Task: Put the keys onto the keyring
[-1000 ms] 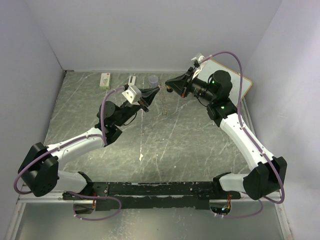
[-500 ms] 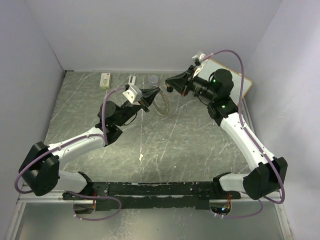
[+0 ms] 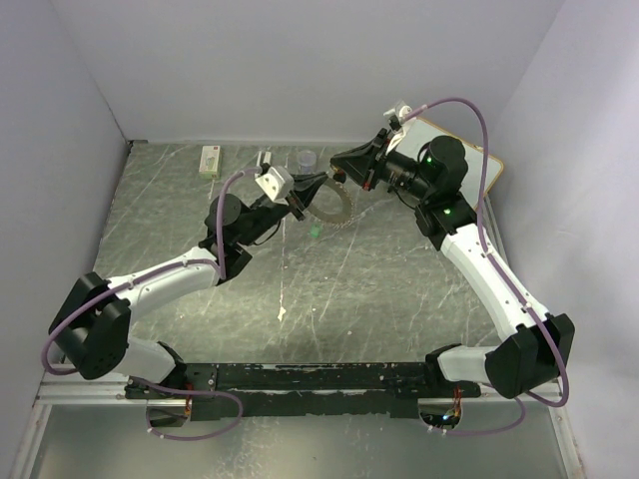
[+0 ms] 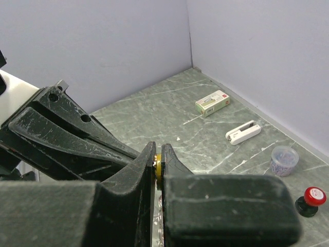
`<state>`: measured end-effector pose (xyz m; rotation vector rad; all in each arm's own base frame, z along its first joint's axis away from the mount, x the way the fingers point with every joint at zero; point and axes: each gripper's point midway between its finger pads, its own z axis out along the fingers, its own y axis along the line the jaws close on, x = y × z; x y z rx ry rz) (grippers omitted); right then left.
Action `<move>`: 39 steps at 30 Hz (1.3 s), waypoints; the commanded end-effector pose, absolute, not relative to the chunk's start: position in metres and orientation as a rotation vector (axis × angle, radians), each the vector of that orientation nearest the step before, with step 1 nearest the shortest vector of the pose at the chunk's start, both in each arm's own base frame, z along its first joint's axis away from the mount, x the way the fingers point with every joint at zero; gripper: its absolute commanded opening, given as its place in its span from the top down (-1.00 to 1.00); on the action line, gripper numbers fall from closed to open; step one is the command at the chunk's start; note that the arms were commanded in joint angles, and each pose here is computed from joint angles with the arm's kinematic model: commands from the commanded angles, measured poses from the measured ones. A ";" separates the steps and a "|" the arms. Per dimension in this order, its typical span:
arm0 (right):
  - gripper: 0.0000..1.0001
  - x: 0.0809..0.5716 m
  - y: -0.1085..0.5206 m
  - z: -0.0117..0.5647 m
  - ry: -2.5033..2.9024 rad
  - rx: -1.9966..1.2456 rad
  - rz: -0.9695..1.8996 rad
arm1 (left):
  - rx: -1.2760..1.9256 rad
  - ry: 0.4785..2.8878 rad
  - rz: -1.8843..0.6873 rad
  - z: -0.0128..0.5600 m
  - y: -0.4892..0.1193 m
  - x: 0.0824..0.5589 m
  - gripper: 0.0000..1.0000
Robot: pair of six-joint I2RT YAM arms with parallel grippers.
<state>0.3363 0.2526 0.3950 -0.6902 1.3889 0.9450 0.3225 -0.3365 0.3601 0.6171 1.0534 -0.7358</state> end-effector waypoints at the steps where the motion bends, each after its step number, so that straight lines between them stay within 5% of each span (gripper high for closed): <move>1: 1.00 0.334 0.250 0.411 1.344 -0.699 0.921 | 0.611 0.965 -0.764 0.391 -0.337 0.319 0.87; 39: 1.00 0.332 0.252 0.404 1.354 -0.709 0.934 | 0.607 0.943 -0.760 0.401 -0.338 0.319 0.87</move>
